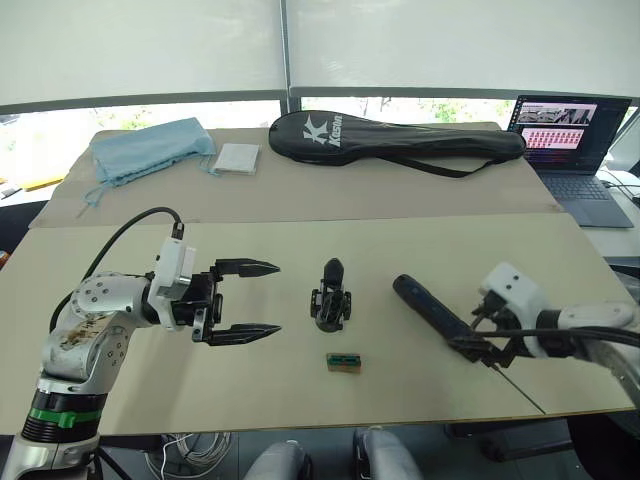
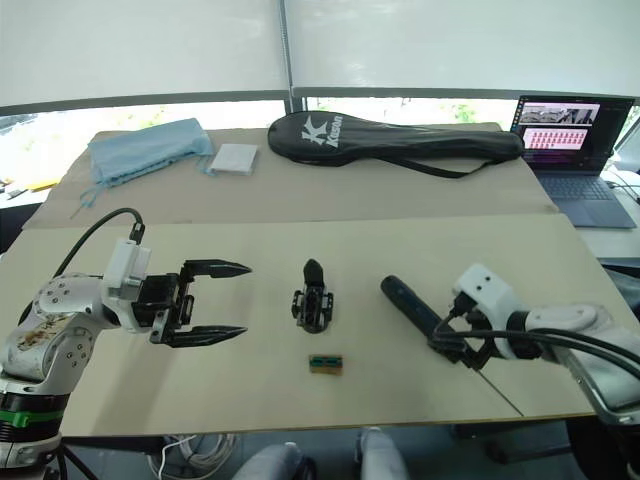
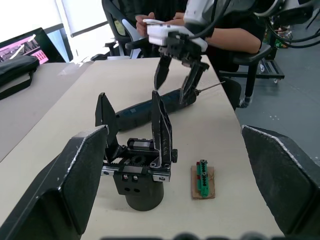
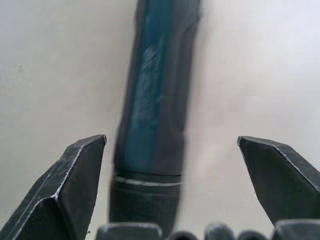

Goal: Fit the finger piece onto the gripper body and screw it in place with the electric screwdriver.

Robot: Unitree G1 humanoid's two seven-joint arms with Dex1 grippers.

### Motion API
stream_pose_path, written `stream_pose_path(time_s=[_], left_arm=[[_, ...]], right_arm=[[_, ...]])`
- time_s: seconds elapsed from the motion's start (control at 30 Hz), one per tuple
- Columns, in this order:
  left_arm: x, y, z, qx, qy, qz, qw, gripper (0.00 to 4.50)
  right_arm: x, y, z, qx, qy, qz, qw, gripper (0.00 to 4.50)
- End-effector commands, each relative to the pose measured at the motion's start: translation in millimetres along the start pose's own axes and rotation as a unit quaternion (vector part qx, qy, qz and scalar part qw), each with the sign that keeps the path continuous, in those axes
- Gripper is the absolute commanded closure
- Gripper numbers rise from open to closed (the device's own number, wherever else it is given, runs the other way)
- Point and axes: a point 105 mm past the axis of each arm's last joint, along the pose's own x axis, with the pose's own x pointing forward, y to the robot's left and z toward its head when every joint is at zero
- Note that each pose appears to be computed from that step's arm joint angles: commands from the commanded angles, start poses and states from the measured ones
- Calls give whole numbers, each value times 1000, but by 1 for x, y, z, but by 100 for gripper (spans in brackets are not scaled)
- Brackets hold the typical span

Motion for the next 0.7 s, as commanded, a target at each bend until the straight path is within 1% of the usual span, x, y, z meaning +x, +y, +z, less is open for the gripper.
stream_pose_path(time_s=[0.03,0.17,0.23,0.27,0.33,0.4,0.53,0.7], left_arm=[[2,2,6,26,-2,1,1000,0],[3,0,4,19,-2,-3,1000,0],[4,-1,3,18,-1,-4,1000,0],[5,-2,2,17,-2,-7,1000,0],[7,-6,0,12,-4,-14,1000,0],[9,-9,-2,7,-6,-16,1000,0],[12,-16,-5,3,-6,-21,1000,0],[18,-29,-8,-1,-6,-38,999,0]], right_arm=[[-16,9,6,-5,38,33,999,3],[-26,16,17,20,73,61,995,3],[-27,13,18,20,97,50,994,3],[-26,15,16,51,115,66,990,3],[-25,16,15,83,142,77,983,3],[-24,15,13,79,165,71,981,3],[-19,14,12,68,190,66,977,3],[-8,8,8,47,217,47,974,3]])
